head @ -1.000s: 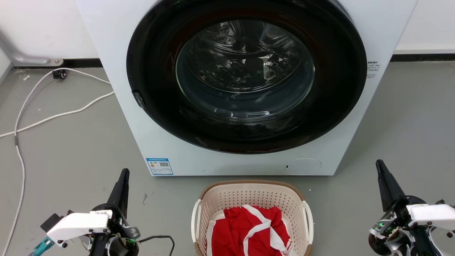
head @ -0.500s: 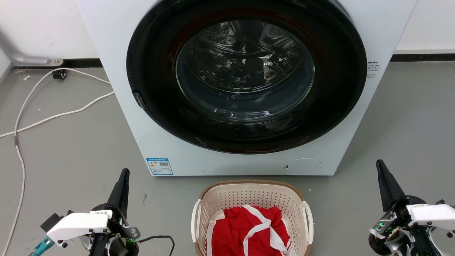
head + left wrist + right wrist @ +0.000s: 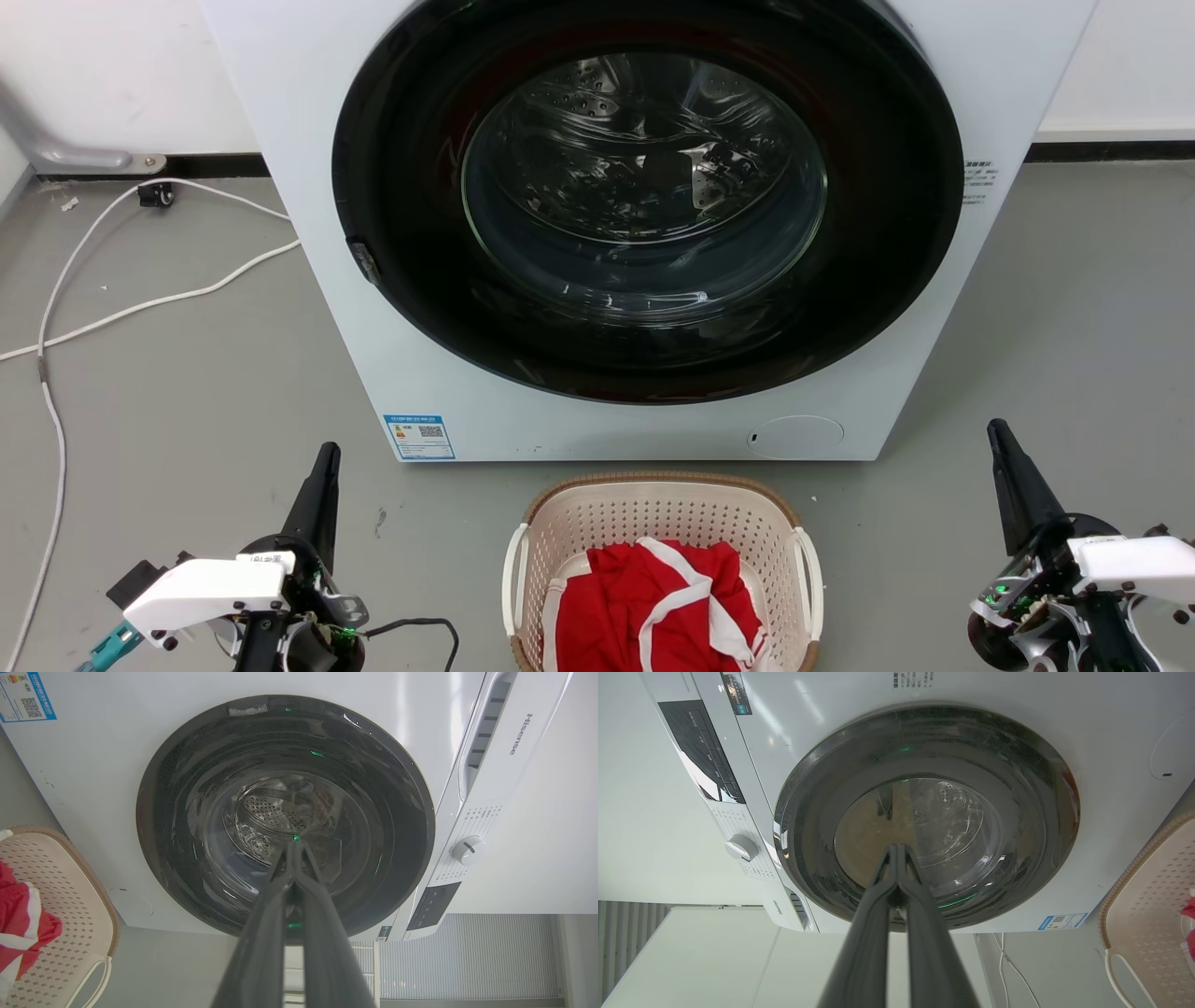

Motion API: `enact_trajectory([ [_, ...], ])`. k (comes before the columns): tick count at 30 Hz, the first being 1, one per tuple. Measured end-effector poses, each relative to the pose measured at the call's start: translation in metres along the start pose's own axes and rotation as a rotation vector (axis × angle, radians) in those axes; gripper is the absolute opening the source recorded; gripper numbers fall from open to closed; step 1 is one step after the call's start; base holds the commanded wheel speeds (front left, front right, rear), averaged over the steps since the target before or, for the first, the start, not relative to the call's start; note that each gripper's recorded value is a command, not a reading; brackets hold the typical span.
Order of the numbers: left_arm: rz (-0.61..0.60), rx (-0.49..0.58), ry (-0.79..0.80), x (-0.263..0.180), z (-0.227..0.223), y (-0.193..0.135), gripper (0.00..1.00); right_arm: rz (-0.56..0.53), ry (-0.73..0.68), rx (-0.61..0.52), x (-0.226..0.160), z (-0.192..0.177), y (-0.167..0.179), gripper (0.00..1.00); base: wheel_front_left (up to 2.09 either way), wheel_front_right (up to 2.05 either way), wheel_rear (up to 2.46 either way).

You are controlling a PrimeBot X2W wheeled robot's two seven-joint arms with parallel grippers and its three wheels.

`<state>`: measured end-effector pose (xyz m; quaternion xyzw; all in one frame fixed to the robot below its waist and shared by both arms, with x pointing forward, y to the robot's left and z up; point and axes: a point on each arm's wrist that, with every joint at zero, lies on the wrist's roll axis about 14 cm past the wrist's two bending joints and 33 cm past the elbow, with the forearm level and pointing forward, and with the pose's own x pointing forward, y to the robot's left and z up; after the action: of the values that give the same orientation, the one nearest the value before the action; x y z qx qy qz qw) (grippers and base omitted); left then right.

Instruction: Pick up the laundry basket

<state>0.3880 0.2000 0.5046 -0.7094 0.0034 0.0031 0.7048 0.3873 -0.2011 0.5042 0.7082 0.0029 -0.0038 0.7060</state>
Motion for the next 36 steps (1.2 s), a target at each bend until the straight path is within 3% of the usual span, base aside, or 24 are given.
enact_trajectory([
  [17,0.001,0.004,0.001,0.000,0.000,0.000,0.00,0.000,0.000,0.001,0.000,0.000,0.000,0.00,0.00,0.00,0.00],
  [18,0.002,0.004,0.001,0.000,0.000,0.001,1.00,-0.002,0.000,0.001,0.000,0.000,-0.001,1.00,0.00,0.00,0.00],
  [24,0.093,-0.005,-0.005,-0.014,-0.001,0.031,1.00,-0.089,-0.010,0.008,-0.014,0.001,-0.030,1.00,0.00,0.00,0.00],
  [36,0.083,0.059,-0.067,-0.016,0.011,0.027,1.00,-0.084,-0.056,-0.042,-0.018,0.007,-0.028,1.00,0.00,0.00,0.00],
])
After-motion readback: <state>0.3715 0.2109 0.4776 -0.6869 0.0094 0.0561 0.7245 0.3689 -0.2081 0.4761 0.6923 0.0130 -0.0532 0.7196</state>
